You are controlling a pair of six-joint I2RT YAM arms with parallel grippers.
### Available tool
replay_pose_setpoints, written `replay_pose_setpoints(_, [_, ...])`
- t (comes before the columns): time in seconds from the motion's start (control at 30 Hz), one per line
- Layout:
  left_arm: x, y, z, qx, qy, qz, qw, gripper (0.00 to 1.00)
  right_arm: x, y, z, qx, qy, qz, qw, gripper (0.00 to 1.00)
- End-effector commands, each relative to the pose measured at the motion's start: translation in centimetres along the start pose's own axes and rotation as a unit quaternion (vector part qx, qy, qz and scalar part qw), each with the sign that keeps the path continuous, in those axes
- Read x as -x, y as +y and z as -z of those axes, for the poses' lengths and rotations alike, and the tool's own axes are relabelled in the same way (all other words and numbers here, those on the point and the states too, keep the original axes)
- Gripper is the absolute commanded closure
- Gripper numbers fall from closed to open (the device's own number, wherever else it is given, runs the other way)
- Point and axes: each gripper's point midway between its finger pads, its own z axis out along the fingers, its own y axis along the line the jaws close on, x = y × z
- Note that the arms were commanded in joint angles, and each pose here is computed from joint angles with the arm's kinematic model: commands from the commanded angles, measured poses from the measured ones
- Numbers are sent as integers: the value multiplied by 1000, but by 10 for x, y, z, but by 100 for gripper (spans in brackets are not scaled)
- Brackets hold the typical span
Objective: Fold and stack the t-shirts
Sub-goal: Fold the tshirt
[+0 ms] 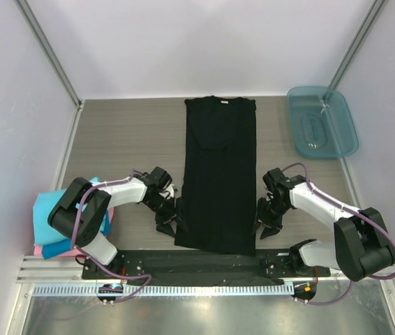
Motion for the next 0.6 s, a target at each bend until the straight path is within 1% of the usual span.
replay_pose_setpoints(0.0, [4,36,-17,81,-18,-6,997,42,-14,2,-1,-2,25,-12,1000,56])
replay_pose_setpoints(0.03, [0,38,-18,88,-13,-8,996,43,-20,0,-6,-2,37,-16,999,56])
replay_pose_setpoints(0.2, [-11,47,-20,102,-4,-1,995,45,-30,3,-21,16,58,-23,998,56])
replay_pose_setpoints(0.33, [-10,45,-20,100,-2,1,995,54,-34,5,-24,14,68,-17,997,58])
replay_pose_setpoints(0.43, [-9,43,-20,97,-3,0,995,62,-34,10,-28,31,73,-20,997,60])
replay_pose_setpoints(0.5, [-9,42,-19,98,-3,-2,995,67,-32,17,-29,45,72,-18,996,64])
replay_pose_setpoints(0.53, [-8,41,-19,97,-5,-3,995,76,-31,18,-29,49,72,-15,996,67])
replay_pose_setpoints(0.57, [-8,41,-18,96,-6,-5,995,83,-30,19,-28,51,69,-11,996,80])
